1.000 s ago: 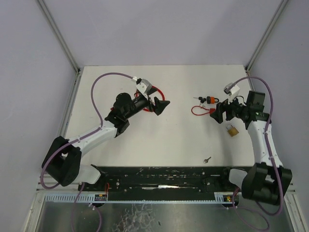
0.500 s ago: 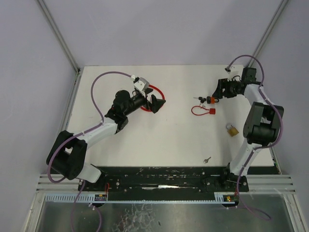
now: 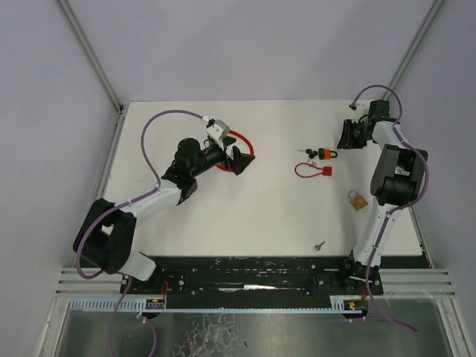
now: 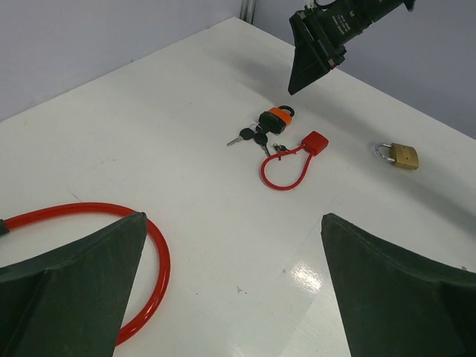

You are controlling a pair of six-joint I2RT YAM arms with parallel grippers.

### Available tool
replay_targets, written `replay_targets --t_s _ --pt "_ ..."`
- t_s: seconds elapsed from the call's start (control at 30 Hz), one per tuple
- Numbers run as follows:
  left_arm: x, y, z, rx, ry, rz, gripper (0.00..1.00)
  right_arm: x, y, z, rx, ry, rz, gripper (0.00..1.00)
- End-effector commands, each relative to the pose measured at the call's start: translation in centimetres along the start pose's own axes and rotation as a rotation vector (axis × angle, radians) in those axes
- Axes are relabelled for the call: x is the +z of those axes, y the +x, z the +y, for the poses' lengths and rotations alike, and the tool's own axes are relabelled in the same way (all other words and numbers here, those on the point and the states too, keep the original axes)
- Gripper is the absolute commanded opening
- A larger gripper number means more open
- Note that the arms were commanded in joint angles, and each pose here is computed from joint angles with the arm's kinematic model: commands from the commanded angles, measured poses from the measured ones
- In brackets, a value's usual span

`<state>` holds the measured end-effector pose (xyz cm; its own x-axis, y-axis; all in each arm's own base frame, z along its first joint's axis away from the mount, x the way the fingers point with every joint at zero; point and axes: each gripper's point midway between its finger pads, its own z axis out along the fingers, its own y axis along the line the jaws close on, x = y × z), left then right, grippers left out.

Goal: Lock with the key

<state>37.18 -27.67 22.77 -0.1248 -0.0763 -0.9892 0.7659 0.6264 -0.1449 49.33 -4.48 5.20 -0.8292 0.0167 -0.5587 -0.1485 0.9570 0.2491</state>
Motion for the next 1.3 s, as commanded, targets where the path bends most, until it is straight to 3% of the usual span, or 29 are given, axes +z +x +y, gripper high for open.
replay_targets --t_s 0.0,0.73,1.27 --pt "0.4 -1.8 0.0 0.017 0.021 -0.060 1.00 0.1 -0.8 -0.5 0.026 0.013 0.009 0.35" --pt "0.6 -1.6 -0.1 -0.004 0.044 -0.056 1.00 2.8 0.6 -0.3 -0.001 0.018 0.098 0.25" --pt "0.6 -1.6 -0.2 -0.009 0.054 -0.055 1.00 3.3 1.3 1.3 -0.006 -0.062 0.122 0.29"
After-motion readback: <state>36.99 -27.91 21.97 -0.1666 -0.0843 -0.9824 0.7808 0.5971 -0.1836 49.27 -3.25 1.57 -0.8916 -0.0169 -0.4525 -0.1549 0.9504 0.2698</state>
